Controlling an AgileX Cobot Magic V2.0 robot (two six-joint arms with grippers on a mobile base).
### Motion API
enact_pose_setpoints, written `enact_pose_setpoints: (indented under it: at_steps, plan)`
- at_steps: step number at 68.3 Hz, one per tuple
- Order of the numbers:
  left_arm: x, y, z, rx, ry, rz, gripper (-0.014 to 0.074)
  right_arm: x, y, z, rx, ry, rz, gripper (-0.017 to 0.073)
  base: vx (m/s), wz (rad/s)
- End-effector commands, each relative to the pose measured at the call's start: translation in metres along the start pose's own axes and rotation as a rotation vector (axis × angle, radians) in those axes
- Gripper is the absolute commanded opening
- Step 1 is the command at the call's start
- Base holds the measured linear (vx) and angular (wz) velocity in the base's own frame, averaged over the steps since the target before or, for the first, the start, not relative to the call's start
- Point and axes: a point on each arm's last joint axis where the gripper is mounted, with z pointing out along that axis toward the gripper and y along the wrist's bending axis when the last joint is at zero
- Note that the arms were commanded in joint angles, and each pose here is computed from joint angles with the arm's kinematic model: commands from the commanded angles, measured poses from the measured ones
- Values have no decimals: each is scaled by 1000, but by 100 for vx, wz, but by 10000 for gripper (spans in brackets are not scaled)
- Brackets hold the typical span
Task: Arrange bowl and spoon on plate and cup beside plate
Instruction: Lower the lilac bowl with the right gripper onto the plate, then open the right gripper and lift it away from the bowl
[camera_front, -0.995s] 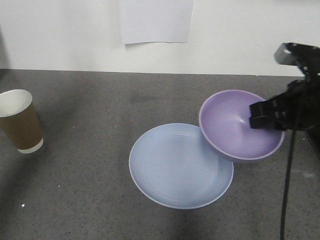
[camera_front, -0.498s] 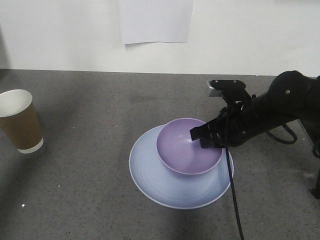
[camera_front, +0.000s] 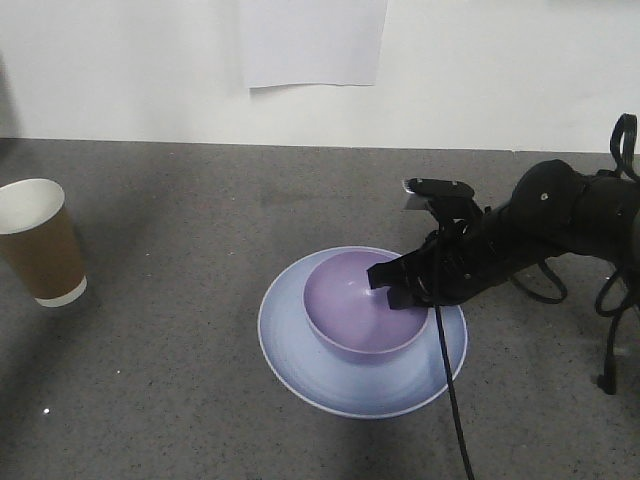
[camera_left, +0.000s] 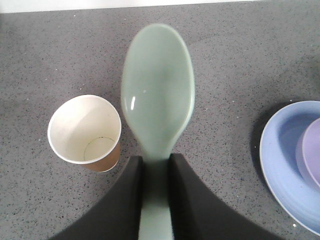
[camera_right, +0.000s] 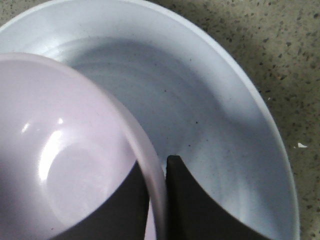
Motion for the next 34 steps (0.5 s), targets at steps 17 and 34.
enact_pose_setpoints:
  at_steps: [17, 34]
  plan:
    - [-7, -2, -16, 24, -113, -2, -6, -12, 7, -18, -8, -96, -15, 72, 0, 0]
    - [-7, -2, -16, 24, -113, -2, -6, -12, 7, -19, -8, -100, -16, 290, 0, 0]
